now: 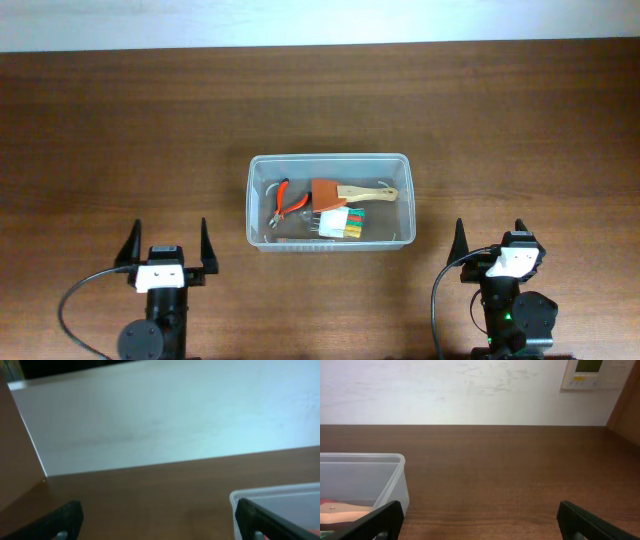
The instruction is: Pack container
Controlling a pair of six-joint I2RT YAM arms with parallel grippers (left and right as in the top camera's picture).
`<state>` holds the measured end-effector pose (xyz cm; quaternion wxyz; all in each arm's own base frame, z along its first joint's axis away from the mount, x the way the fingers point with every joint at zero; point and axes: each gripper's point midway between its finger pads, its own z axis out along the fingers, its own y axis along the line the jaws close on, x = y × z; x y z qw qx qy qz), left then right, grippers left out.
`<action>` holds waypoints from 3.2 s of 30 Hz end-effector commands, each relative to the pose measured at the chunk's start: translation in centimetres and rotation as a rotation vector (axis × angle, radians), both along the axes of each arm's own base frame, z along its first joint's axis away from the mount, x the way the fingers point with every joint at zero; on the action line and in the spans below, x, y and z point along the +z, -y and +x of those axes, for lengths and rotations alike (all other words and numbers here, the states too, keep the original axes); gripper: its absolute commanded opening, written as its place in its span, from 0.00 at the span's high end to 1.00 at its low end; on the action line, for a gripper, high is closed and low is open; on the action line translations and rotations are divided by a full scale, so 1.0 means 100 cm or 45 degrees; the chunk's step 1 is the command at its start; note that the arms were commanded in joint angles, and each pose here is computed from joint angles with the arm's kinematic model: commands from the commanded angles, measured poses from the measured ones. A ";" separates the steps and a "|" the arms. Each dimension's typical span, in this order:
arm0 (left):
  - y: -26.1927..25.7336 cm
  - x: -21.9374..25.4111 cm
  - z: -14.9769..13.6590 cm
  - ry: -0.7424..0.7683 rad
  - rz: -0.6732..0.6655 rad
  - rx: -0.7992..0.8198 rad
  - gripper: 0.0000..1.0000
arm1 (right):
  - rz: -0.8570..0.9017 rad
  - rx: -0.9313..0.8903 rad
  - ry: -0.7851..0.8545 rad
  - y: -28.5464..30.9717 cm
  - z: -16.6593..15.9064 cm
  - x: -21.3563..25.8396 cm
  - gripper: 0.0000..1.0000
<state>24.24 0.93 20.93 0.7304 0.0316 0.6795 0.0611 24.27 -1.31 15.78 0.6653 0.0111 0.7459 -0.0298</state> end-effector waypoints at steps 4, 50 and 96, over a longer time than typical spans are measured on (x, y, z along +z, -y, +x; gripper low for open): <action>-0.001 -0.028 0.004 -0.064 -0.004 0.008 0.01 | -0.001 0.003 -0.002 0.000 0.000 -0.003 0.01; -0.007 -0.053 0.003 -0.192 -0.100 0.034 0.01 | -0.001 0.003 -0.002 0.000 0.000 -0.003 0.01; 0.018 -0.052 0.003 -0.192 -0.106 -0.112 0.01 | -0.001 0.003 -0.002 0.000 0.000 -0.003 0.01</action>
